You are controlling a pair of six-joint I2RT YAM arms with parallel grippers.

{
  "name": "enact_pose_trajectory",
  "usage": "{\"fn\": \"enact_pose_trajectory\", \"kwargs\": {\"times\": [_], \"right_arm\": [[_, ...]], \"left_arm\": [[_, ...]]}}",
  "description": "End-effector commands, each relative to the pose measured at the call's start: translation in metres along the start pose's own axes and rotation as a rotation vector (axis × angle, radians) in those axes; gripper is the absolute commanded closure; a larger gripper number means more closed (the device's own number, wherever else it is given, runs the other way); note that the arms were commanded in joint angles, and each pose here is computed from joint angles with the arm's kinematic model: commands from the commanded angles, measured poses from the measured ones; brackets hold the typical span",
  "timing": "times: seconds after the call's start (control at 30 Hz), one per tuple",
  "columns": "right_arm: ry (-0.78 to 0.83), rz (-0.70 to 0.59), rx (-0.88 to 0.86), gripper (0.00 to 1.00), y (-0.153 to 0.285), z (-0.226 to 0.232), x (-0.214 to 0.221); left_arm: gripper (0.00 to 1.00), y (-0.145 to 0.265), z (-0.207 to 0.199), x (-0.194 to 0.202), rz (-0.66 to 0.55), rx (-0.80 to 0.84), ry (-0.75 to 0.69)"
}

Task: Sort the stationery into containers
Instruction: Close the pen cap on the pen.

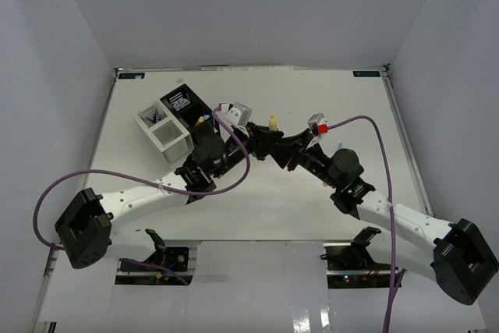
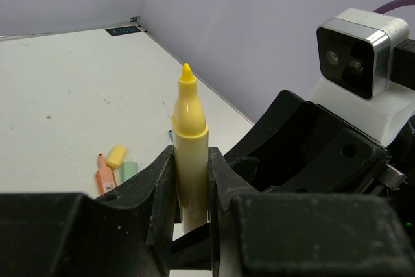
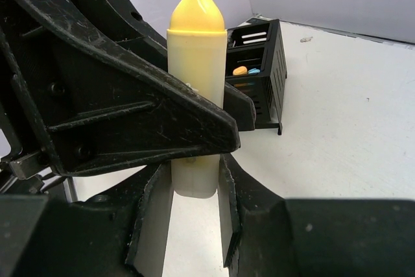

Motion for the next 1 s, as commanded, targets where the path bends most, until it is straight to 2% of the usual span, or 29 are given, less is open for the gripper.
{"fn": "enact_pose_trajectory", "kwargs": {"times": [0.0,0.07,0.13,0.17,0.27,0.3,0.37,0.5,0.67,0.77,0.83,0.97], "right_arm": [[0.026,-0.064,-0.049,0.91,-0.002,0.011,-0.015],[0.03,-0.06,-0.042,0.84,-0.001,0.01,-0.014],[0.029,-0.054,-0.039,0.72,0.0,0.009,-0.012],[0.028,-0.05,-0.041,0.63,0.001,0.009,-0.011],[0.026,-0.038,-0.029,0.51,0.002,0.006,-0.006],[0.028,-0.032,-0.016,0.38,0.004,0.004,-0.004],[0.033,-0.03,-0.01,0.36,0.005,0.003,-0.003],[0.046,-0.012,0.022,0.21,0.009,-0.002,0.0],[0.096,0.051,0.1,0.1,0.021,-0.011,0.008],[0.116,0.088,0.291,0.02,0.035,-0.034,0.014],[0.17,0.091,0.403,0.03,0.042,-0.046,0.008],[0.263,0.228,0.598,0.09,0.055,-0.07,0.011]], "left_arm": [[0.87,0.0,-0.008,-0.014,-0.042,0.04,0.004],[0.9,0.002,-0.007,-0.014,-0.039,0.039,-0.002],[0.93,0.003,-0.006,-0.014,-0.04,0.027,-0.005],[0.97,0.004,-0.004,-0.012,-0.037,0.015,-0.01],[1.0,0.007,-0.002,-0.01,-0.028,0.004,-0.013],[1.0,0.008,0.0,-0.007,-0.02,-0.001,-0.021],[1.0,0.009,0.0,-0.007,-0.019,-0.003,-0.021],[1.0,0.011,0.001,-0.006,-0.011,-0.006,-0.031],[1.0,0.014,0.008,-0.004,0.019,-0.051,-0.07],[1.0,0.016,0.019,-0.003,0.08,-0.146,-0.107],[1.0,0.019,0.028,0.004,0.158,-0.198,-0.13],[1.0,0.021,0.047,-0.006,0.233,-0.275,-0.155]]}}
Point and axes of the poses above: each gripper's point midway between its finger pads, its own y axis back along the fingers, its own z axis along the line the jaws close on, x = y × z, the point moved 6 cm from there along y, back along the fingers, and after that the axes turned 10 degrees about -y, right-handed, at the moved point
